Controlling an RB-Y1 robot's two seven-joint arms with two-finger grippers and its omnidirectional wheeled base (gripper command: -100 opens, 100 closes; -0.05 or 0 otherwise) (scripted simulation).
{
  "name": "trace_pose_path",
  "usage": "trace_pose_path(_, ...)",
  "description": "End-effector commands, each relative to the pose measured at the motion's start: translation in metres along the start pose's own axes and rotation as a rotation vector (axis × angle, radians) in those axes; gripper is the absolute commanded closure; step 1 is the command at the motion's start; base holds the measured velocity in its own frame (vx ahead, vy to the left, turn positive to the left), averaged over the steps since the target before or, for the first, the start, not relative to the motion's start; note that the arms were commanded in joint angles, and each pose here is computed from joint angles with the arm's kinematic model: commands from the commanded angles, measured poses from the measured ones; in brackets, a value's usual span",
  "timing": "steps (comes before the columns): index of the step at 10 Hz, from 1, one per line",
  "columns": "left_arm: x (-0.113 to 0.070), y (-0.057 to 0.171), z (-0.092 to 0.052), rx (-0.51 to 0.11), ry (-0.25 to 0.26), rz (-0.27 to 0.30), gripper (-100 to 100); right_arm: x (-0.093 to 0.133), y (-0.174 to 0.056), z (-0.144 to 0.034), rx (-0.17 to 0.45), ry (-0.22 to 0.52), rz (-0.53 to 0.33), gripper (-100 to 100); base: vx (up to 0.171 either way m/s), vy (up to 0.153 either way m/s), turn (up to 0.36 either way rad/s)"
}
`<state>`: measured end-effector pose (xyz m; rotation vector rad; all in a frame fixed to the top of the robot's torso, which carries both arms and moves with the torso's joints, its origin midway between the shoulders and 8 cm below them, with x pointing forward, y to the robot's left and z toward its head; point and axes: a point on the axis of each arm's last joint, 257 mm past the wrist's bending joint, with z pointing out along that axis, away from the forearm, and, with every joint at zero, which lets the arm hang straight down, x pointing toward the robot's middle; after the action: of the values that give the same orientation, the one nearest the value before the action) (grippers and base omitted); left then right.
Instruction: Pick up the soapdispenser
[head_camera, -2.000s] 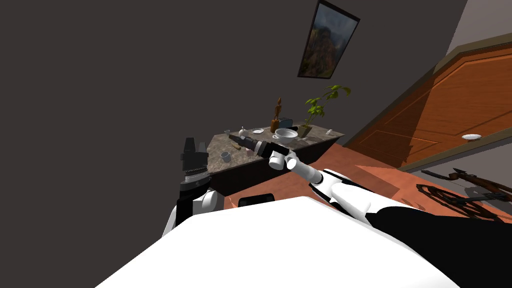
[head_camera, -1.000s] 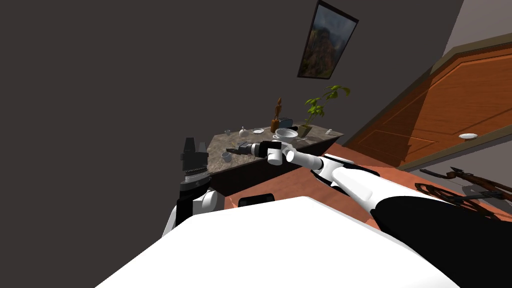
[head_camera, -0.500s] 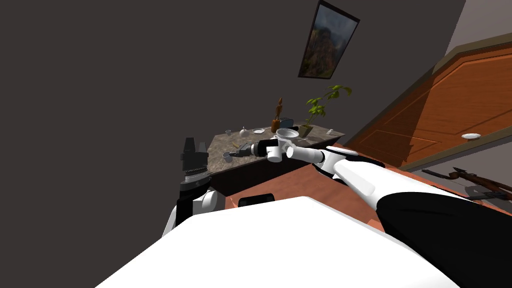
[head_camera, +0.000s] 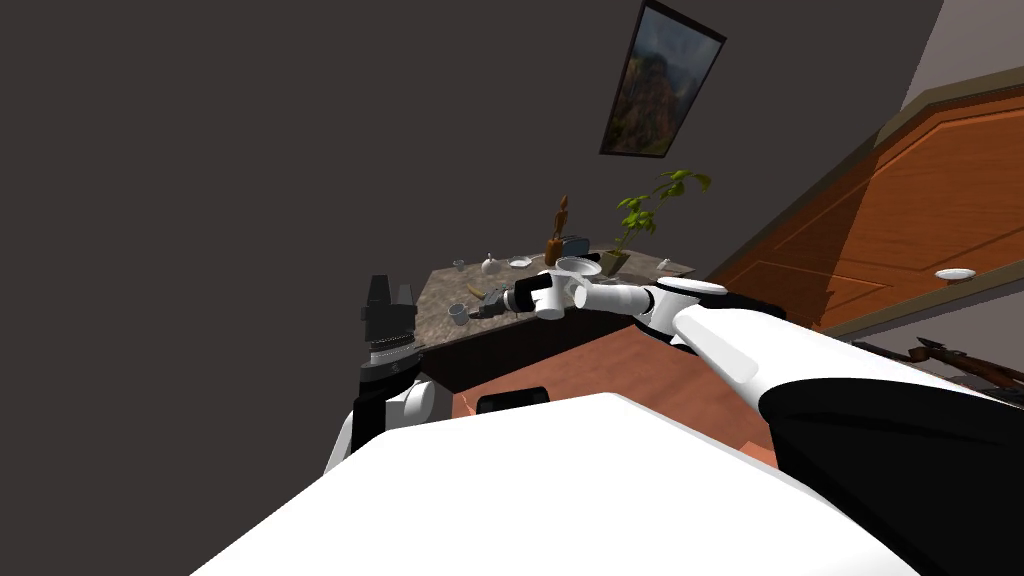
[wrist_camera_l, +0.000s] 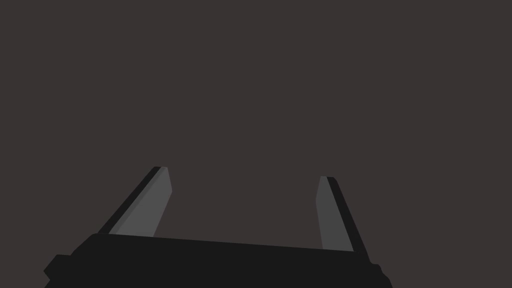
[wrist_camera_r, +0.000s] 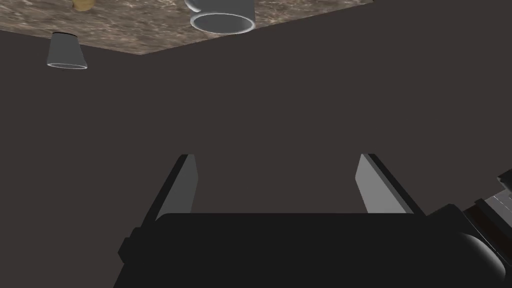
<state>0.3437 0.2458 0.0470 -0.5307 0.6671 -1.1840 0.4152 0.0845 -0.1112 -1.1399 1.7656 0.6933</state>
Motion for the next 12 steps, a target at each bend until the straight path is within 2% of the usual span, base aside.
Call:
trace_pose_path(1, 0.000, 0.000, 0.000, 0.000, 0.000, 0.000, 0, 0.008, -0.008, -0.003, 0.013, 0.049, -0.045, -100, 0.025, 0.038, 0.013)
trace_pose_path(2, 0.000, 0.000, 0.000, 0.000, 0.000, 0.000, 0, 0.029, -0.023, -0.010, 0.043, 0.131, -0.076, -100, 0.030, 0.056, 0.037)
trace_pose_path(3, 0.000, 0.000, 0.000, 0.000, 0.000, 0.000, 0, 0.027, -0.021, -0.009, 0.040, 0.138, -0.108, -100, 0.024, 0.043, 0.009)
trace_pose_path(4, 0.000, 0.000, 0.000, 0.000, 0.000, 0.000, 0, 0.046, -0.038, -0.018, 0.071, 0.215, -0.129, -100, 0.027, 0.052, 0.041)
trace_pose_path(5, 0.000, 0.000, 0.000, 0.000, 0.000, 0.000, 0, 0.047, -0.037, -0.017, 0.066, 0.228, -0.160, -100, 0.024, 0.045, 0.018)
trace_pose_path(6, 0.000, 0.000, 0.000, 0.000, 0.000, 0.000, 0, 0.065, -0.053, -0.029, 0.096, 0.304, -0.182, -100, 0.031, 0.052, 0.051)
trace_pose_path(7, 0.000, 0.000, 0.000, 0.000, 0.000, 0.000, 0, 0.061, -0.054, -0.029, 0.096, 0.310, -0.217, -100, 0.027, 0.046, 0.016)
trace_pose_path(8, 0.000, 0.000, 0.000, 0.000, 0.000, 0.000, 0, 0.074, -0.071, -0.042, 0.124, 0.381, -0.250, -100, 0.035, 0.057, 0.046)
trace_pose_path(9, 0.000, 0.000, 0.000, 0.000, 0.000, 0.000, 0, 0.075, -0.071, -0.043, 0.125, 0.391, -0.263, -100, 0.031, 0.051, 0.016)
trace_pose_path(10, 0.000, 0.000, 0.000, 0.000, 0.000, 0.000, 0, 0.087, -0.087, -0.058, 0.152, 0.461, -0.291, -100, 0.027, 0.059, 0.059)
trace_pose_path(11, 0.000, 0.000, 0.000, 0.000, 0.000, 0.000, 0, 0.087, -0.088, -0.059, 0.154, 0.469, -0.302, -100, 0.028, 0.048, 0.023)
trace_pose_path(12, 0.000, 0.000, 0.000, 0.000, 0.000, 0.000, 0, 0.097, -0.104, -0.075, 0.180, 0.537, -0.327, -100, 0.045, 0.063, 0.052)
